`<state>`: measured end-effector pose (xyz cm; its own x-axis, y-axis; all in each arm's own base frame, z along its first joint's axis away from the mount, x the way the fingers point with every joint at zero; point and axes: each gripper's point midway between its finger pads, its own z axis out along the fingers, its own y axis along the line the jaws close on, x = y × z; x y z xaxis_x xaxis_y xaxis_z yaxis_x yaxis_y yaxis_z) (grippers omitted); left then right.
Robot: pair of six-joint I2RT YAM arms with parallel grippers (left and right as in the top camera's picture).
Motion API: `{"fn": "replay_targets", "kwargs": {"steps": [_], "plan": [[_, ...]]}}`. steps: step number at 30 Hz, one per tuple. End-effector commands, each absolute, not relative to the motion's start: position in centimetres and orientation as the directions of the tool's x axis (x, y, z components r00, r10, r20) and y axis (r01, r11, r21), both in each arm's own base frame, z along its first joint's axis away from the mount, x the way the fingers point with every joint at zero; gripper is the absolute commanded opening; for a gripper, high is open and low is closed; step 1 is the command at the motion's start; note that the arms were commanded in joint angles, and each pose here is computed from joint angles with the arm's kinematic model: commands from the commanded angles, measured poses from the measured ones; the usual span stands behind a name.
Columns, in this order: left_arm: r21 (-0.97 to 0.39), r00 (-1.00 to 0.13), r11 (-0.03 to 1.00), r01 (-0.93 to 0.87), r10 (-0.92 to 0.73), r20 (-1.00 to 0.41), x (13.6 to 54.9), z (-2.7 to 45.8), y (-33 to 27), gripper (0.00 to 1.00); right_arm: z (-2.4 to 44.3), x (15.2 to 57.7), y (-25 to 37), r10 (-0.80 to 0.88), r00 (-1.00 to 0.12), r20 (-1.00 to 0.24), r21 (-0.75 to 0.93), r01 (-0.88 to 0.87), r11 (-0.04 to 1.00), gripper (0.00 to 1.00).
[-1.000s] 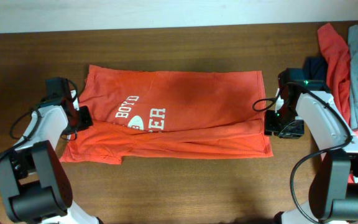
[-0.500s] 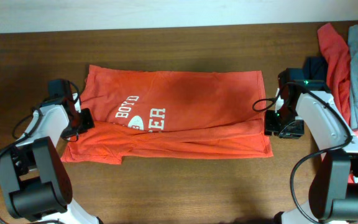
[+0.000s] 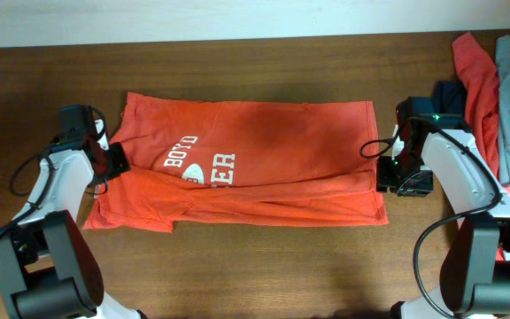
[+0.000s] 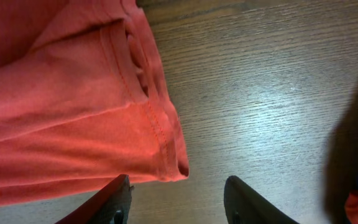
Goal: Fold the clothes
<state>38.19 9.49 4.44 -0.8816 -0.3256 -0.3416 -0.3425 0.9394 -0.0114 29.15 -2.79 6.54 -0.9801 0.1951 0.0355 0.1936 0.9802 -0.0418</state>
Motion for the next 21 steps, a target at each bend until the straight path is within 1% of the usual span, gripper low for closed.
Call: {"fn": "replay_targets", "kwargs": {"steps": [1,7,8,9,10,11,12,13,14,16,21], "plan": [[-0.069,-0.819,0.899,-0.433,-0.424,-0.387,39.1,5.9,10.5,0.00,7.1,29.7,-3.3,0.197,-0.980,0.006,-0.058,0.197,0.979,0.53],[-0.089,-0.817,0.893,-0.441,-0.441,-0.372,38.8,5.8,10.7,0.01,7.1,29.9,-3.1,0.195,-0.981,0.000,-0.044,0.195,0.980,0.53],[-0.088,-0.819,0.893,-0.441,-0.441,-0.367,38.6,5.7,10.6,0.04,7.1,29.9,-2.6,0.172,-0.985,0.003,-0.017,0.172,0.985,0.53],[-0.087,-0.821,0.893,-0.442,-0.442,-0.361,38.5,5.7,10.6,0.15,7.1,30.0,-2.1,0.140,-0.990,0.006,0.018,0.140,0.990,0.53],[-0.090,-0.827,0.893,-0.440,-0.443,-0.345,38.2,5.5,10.4,0.56,7.1,30.1,-1.4,0.103,-0.995,0.005,0.057,0.103,0.993,0.53],[-0.107,-0.832,0.895,-0.433,-0.443,-0.333,38.1,5.5,10.0,0.71,7.1,30.1,-1.2,0.099,-0.995,0.002,0.066,0.099,0.993,0.53],[-0.143,-0.848,0.905,-0.401,-0.426,-0.314,38.0,5.5,9.1,0.78,7.1,30.2,-1.2,0.093,-0.996,-0.002,0.071,0.092,0.993,0.53],[-0.177,-0.861,0.911,-0.372,-0.410,-0.301,37.9,5.6,8.3,0.82,7.1,30.3,-1.2,0.093,-0.996,-0.006,0.072,0.092,0.993,0.53],[-0.208,-0.869,0.911,-0.356,-0.404,-0.286,37.8,5.7,7.5,0.84,7.1,30.4,-1.2,0.093,-0.996,-0.009,0.072,0.092,0.993,0.53],[-0.254,-0.884,0.909,-0.331,-0.393,-0.255,37.2,6.2,6.1,0.84,7.1,30.6,-1.2,0.093,-0.995,-0.017,0.072,0.092,0.993,0.53],[-0.175,-0.941,0.964,-0.202,-0.240,-0.239,35.0,7.9,3.7,0.84,7.2,30.7,-1.2,0.093,-0.995,-0.020,0.073,0.092,0.993,0.53]]}}
